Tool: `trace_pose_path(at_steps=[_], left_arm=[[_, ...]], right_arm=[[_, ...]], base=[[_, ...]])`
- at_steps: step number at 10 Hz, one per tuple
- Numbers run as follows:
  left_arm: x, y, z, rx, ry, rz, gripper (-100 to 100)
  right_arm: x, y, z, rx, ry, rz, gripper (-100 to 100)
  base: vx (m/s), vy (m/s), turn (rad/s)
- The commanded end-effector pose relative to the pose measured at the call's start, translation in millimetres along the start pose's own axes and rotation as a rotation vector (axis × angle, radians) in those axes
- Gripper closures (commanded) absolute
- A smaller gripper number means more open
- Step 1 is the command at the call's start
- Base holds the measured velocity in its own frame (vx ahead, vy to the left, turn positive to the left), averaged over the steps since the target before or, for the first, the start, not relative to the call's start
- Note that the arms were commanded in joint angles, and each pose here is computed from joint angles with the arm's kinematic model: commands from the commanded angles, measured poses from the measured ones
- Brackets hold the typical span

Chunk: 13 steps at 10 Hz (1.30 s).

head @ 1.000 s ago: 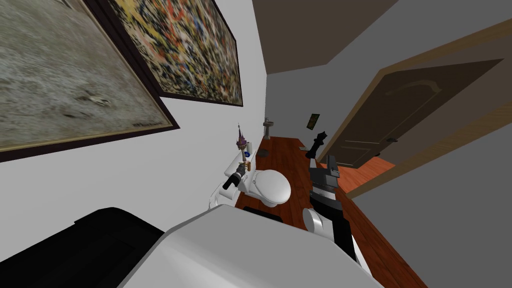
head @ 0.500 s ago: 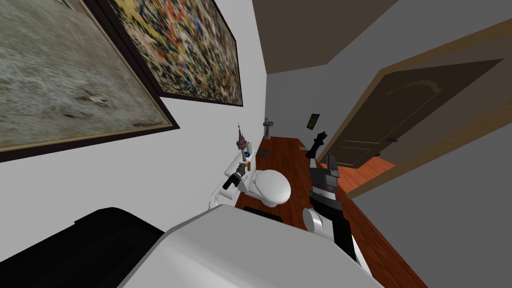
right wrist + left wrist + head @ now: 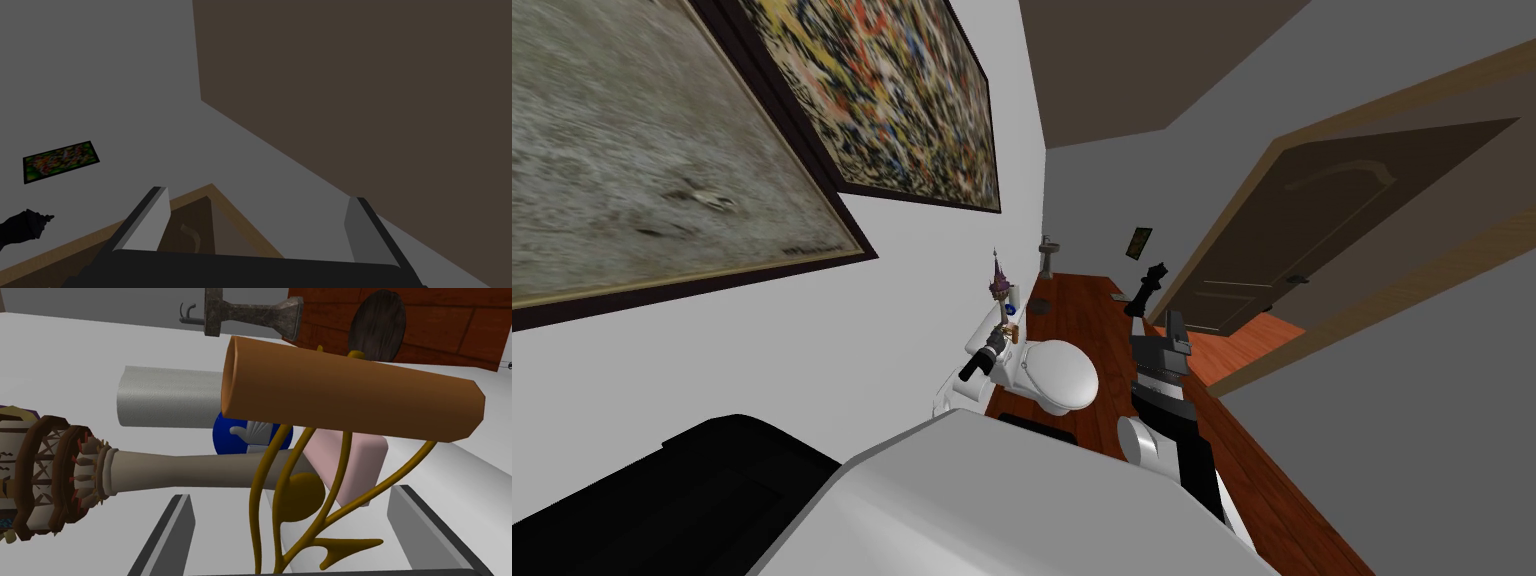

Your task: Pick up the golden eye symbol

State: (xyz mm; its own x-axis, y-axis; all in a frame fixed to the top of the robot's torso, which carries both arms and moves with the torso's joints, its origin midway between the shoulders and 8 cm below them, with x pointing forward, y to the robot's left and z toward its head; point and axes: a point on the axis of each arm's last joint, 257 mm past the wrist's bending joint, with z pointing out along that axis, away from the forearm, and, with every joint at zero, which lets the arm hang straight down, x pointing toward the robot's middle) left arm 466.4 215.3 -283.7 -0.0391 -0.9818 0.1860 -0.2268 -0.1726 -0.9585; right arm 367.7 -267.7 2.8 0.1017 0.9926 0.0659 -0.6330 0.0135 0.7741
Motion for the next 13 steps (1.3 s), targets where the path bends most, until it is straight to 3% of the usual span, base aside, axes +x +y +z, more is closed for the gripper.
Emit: trace_pose_path(at_steps=[1,5,6,7,8,9,10,11,12,13], left_arm=[[0.0,0,0.0,0.000,0.000,0.000,100],[0.4,-2,0.2,0.006,0.001,0.001,100],[0.4,-2,0.2,0.006,0.001,0.000,0],[-10.0,-4,-1.9,-0.008,-0.014,0.068,-100],[-14.4,-5,-2.8,-0.014,-0.021,0.096,-100],[-11.6,-5,-2.1,-0.008,-0.016,0.073,-100],[-12.2,-5,-2.3,-0.010,-0.017,0.078,0],[-12.1,-5,-2.2,-0.010,-0.017,0.077,-100],[-12.0,-5,-2.2,-0.010,-0.017,0.077,100],[-12.0,-5,-2.2,-0.010,-0.017,0.077,100]], right_arm=[[0,0,0.0,0.000,0.000,0.000,0],[0,0,0.0,0.000,0.000,0.000,0],[0,0,0.0,0.000,0.000,0.000,0],[0,0,0.0,0.000,0.000,0.000,0],[0,0,0.0,0.000,0.000,0.000,0],[0,0,0.0,0.000,0.000,0.000,0],[0,0,0.0,0.000,0.000,0.000,0],[0,0,0.0,0.000,0.000,0.000,0],[0,0,0.0,0.000,0.000,0.000,0],[0,0,0.0,0.000,0.000,0.000,0]], base=[[0.000,0.000,0.000],[0.000,0.001,0.003],[0.000,0.000,0.000],[0.004,-0.088,0.015],[0.008,-0.160,0.029],[0.004,-0.075,0.016],[0.001,-0.013,0.000],[0.000,-0.006,0.000],[0.000,0.000,0.000],[0.000,0.000,0.000]])
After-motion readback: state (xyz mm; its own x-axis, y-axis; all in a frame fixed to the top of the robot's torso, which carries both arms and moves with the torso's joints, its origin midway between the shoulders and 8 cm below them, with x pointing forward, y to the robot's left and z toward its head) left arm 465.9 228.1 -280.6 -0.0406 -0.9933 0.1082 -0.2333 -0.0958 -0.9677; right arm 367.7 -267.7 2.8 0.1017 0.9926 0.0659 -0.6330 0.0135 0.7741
